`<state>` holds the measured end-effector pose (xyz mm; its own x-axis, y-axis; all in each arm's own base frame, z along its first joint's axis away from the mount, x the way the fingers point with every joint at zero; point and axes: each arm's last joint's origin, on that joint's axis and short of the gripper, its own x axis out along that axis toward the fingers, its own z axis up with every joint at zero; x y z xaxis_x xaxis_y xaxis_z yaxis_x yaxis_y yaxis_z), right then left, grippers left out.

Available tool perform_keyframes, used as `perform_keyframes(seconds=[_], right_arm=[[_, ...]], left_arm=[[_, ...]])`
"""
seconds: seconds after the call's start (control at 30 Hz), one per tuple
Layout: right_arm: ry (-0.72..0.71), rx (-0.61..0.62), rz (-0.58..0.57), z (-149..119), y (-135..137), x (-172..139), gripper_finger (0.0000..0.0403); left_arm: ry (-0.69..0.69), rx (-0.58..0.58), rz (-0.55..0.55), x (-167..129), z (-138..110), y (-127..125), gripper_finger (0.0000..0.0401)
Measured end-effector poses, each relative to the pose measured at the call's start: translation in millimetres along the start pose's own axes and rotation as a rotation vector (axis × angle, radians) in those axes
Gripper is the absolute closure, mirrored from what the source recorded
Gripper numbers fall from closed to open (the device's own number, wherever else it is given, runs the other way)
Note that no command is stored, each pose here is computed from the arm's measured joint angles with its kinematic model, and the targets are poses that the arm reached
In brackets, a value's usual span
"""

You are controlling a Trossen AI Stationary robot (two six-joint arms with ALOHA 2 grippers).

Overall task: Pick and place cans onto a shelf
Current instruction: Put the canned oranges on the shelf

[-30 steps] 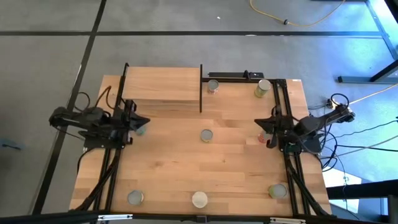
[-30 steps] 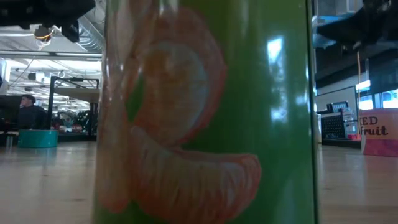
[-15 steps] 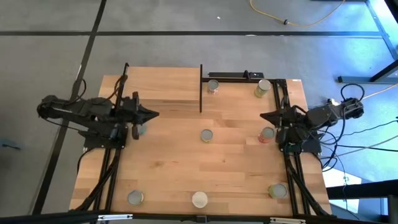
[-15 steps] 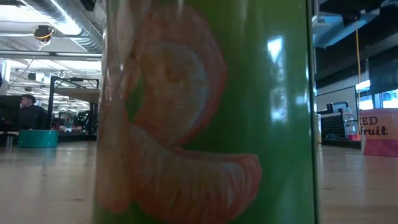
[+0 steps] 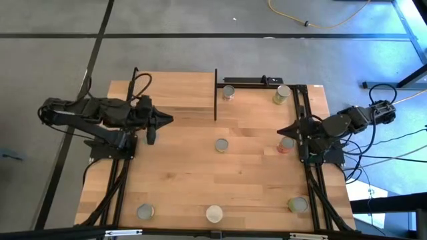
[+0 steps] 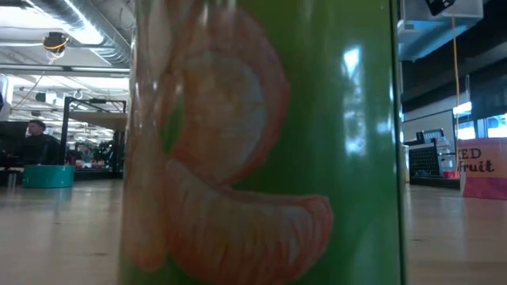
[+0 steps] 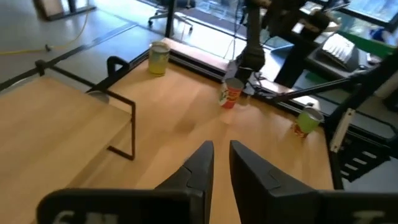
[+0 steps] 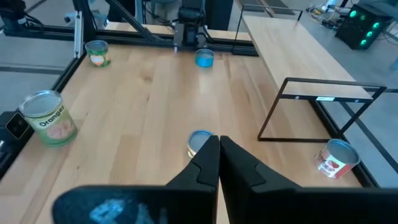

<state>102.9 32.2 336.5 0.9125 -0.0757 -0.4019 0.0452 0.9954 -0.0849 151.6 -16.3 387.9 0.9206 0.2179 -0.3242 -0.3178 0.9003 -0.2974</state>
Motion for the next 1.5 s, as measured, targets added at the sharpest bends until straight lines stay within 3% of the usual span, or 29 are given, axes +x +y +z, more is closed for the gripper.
perform_keyframes(seconds=[0.17,0.53,0.9,1.3,1.5], right_arm=[[0.008,-0.002,0.000,-0.2,0.7,1.3,0.0390],[0.007,-0.002,-0.001,-0.1,0.6,1.2,0.0390],[0.006,-0.002,0.000,-0.1,0.6,1.2,0.0390],[0.005,0.052,-0.021,8.6,0.3,-0.1,0.0390],[0.118,0.041,-0.040,21.8,0.7,-2.6,0.0390]], left_arm=[[-0.001,0.090,-0.049,0.3,2.0,-0.7,0.0353],[-0.002,0.059,-0.062,0.4,2.6,-1.3,0.0399],[0.044,-0.039,-0.079,0.4,-0.6,-0.8,0.0353],[0.175,0.088,-0.202,19.2,-9.3,-10.5,0.0350],[0.248,0.126,-0.249,31.7,-15.0,-15.7,0.0349]])
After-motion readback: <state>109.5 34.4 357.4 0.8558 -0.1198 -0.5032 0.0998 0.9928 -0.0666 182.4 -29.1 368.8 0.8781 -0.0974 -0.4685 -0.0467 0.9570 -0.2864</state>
